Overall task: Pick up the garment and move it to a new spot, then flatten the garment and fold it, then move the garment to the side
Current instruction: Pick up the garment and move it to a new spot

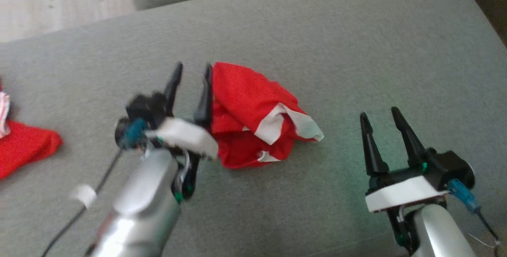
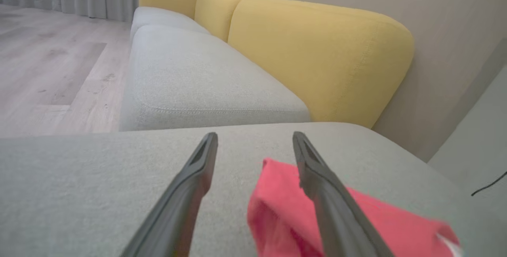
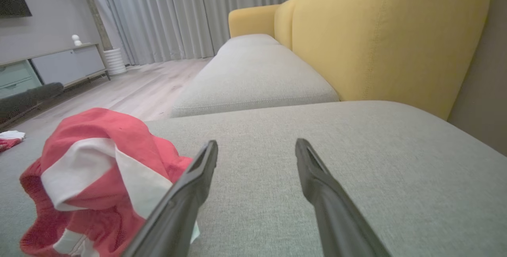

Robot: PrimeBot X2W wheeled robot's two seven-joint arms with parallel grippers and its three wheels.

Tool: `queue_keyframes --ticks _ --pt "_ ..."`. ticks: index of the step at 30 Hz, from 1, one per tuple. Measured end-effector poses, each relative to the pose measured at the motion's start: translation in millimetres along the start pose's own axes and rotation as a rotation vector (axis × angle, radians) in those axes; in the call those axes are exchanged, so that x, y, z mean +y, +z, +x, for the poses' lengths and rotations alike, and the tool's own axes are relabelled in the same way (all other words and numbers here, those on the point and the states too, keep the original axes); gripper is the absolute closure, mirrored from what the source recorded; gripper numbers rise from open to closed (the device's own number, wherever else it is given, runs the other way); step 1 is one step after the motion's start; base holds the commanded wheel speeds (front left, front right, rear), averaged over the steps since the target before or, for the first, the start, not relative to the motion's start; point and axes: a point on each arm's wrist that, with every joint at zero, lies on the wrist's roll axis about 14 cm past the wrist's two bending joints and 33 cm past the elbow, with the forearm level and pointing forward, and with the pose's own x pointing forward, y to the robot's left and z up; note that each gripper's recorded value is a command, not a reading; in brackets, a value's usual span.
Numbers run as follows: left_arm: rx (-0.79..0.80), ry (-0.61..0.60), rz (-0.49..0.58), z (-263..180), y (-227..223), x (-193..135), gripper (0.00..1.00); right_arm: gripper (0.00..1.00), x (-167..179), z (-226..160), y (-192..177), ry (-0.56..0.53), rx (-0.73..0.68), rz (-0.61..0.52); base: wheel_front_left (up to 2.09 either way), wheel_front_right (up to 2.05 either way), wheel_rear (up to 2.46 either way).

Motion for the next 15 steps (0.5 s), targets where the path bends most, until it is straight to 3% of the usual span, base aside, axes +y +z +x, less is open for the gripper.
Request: queue_keyframes --ticks 4,8,15 --pt "-0.005 0.015 0.049 -34.8 -9.3 1.3 0.00 0.00 4.4 0.2 2.9 0.014 -0.012 -0.007 0.00 0.00 0.00" --pt "-0.097 0.079 0.077 -67.4 9.8 10.1 0.00 0.00 9.2 3.2 8.2 0.034 -0.030 -0.027 0.00 0.00 0.00" --pt "-0.077 0.294 0.111 -137.4 -7.6 55.8 0.00 0.00 27.0 8.3 13.7 0.095 -0.049 -0.066 0.00 0.00 0.00"
